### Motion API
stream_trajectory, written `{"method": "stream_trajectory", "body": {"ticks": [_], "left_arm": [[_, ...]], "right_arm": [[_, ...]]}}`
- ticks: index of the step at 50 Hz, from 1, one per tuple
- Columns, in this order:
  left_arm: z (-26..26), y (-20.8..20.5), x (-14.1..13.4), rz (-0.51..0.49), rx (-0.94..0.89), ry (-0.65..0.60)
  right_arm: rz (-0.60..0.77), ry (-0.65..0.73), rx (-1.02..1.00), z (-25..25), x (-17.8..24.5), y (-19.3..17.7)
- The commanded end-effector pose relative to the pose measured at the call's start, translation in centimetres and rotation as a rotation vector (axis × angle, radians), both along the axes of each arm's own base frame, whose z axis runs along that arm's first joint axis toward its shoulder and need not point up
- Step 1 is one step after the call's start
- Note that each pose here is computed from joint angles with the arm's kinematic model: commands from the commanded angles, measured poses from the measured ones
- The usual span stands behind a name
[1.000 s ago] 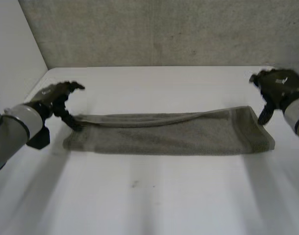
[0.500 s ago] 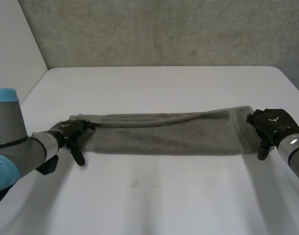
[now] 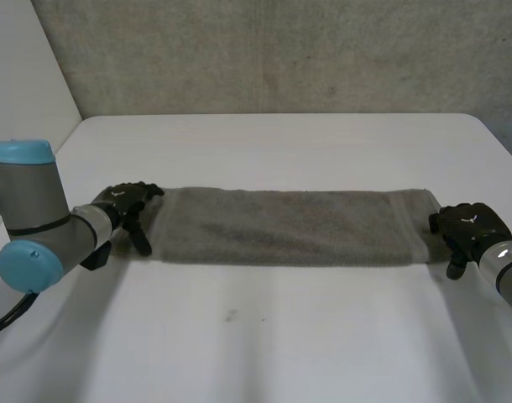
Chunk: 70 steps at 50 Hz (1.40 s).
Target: Fold the towel.
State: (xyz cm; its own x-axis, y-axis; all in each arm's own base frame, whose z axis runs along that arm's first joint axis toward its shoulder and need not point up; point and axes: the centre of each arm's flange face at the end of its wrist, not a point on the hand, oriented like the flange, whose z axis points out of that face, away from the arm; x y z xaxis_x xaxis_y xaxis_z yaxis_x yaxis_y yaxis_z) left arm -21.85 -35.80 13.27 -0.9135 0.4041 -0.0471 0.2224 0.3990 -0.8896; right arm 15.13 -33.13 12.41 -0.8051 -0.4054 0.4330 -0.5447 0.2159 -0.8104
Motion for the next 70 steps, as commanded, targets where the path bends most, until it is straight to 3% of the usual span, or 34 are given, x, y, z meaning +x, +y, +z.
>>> {"method": "stream_trajectory", "body": {"ticks": [1, 21, 42, 50, 52, 55, 60, 63, 65, 68, 70], "left_arm": [[0.2, 2.0, 0.1, -0.008, 0.032, -0.001], [2.5, 4.8, 0.4, -0.010, -0.009, 0.022], [4.9, 6.4, 1.1, 0.054, -0.096, 0.162], [5.0, 6.4, 1.2, 0.056, -0.110, 0.165], [5.1, 6.3, 1.2, 0.056, -0.113, 0.166], [5.1, 6.3, 1.2, 0.057, -0.113, 0.166], [5.1, 6.2, 1.2, 0.057, -0.115, 0.166], [5.1, 6.2, 1.2, 0.057, -0.115, 0.166], [5.1, 6.2, 1.2, 0.057, -0.115, 0.166], [5.1, 6.3, 1.2, 0.057, -0.113, 0.166], [5.0, 6.3, 1.2, 0.056, -0.111, 0.165]], "right_arm": [[-0.002, -0.007, -0.057, 0.0, -0.1, -0.9], [0.013, -0.011, -0.047, -0.9, 0.0, -1.2], [0.007, -0.020, -0.057, -0.8, -0.8, -2.1], [-0.176, 0.031, -0.102, 0.8, -6.2, -4.0], [-0.260, 0.081, -0.133, 1.9, -9.8, -5.1], [-0.310, 0.172, -0.182, 3.3, -12.9, -6.0], [-0.306, 0.263, -0.233, 5.1, -13.6, -6.6], [-0.247, 0.270, -0.271, 6.5, -11.2, -6.7], [-0.102, 0.230, -0.368, 9.2, -4.8, -5.9], [-0.025, 0.204, -0.401, 10.0, -1.5, -5.0], [0.138, 0.161, -0.435, 10.1, 4.8, -2.8]]}}
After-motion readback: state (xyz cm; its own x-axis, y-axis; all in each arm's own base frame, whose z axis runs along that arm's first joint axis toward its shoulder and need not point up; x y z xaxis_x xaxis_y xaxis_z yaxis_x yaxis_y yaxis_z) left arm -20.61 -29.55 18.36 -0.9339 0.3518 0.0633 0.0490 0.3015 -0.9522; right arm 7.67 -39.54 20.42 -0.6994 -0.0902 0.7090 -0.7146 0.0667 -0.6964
